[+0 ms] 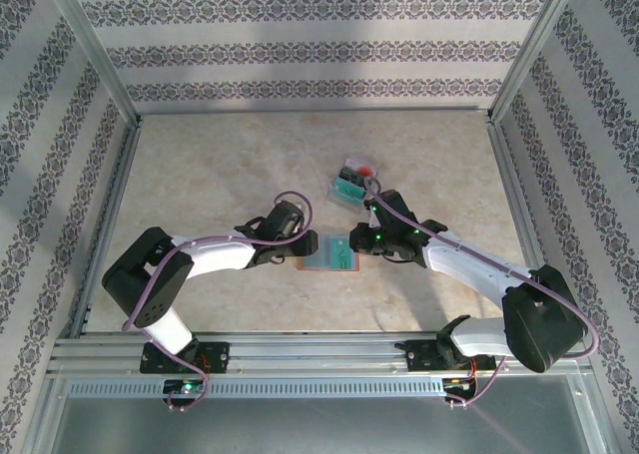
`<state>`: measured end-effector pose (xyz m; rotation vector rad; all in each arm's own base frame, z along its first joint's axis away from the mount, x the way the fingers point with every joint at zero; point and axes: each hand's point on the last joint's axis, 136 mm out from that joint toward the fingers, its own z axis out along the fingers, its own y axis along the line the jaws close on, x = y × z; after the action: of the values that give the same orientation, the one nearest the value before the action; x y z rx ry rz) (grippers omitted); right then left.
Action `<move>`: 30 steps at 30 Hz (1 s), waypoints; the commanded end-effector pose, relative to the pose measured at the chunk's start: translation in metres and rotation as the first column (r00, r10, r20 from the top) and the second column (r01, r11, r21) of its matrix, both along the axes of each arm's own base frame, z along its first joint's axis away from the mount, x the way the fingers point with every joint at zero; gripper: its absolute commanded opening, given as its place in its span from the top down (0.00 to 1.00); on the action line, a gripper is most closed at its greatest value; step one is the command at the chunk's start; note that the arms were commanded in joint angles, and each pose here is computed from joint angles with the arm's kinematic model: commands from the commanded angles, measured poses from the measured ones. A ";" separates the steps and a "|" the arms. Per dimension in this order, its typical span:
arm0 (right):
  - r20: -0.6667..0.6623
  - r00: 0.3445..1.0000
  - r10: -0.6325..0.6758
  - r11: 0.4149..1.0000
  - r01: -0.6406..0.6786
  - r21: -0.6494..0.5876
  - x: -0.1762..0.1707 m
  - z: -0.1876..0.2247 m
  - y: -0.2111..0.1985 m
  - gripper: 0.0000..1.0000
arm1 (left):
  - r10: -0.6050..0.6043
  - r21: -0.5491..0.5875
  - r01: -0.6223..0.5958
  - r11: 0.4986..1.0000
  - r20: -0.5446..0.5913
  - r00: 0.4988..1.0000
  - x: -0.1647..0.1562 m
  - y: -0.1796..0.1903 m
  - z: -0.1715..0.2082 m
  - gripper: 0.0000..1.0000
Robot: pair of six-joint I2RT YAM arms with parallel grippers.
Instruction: Take the credit cards out of the card holder
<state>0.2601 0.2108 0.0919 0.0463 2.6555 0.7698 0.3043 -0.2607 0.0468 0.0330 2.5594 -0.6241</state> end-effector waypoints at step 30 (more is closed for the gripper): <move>0.062 0.993 0.104 0.991 -0.099 -0.087 0.050 0.037 -0.013 0.91 | 0.074 0.121 -0.101 0.987 0.208 0.975 -0.003 0.065 0.064 0.01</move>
<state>0.3162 0.1958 0.1309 -0.1540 2.6021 0.6477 0.3014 -0.2026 0.1142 -0.0011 2.3746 -0.4345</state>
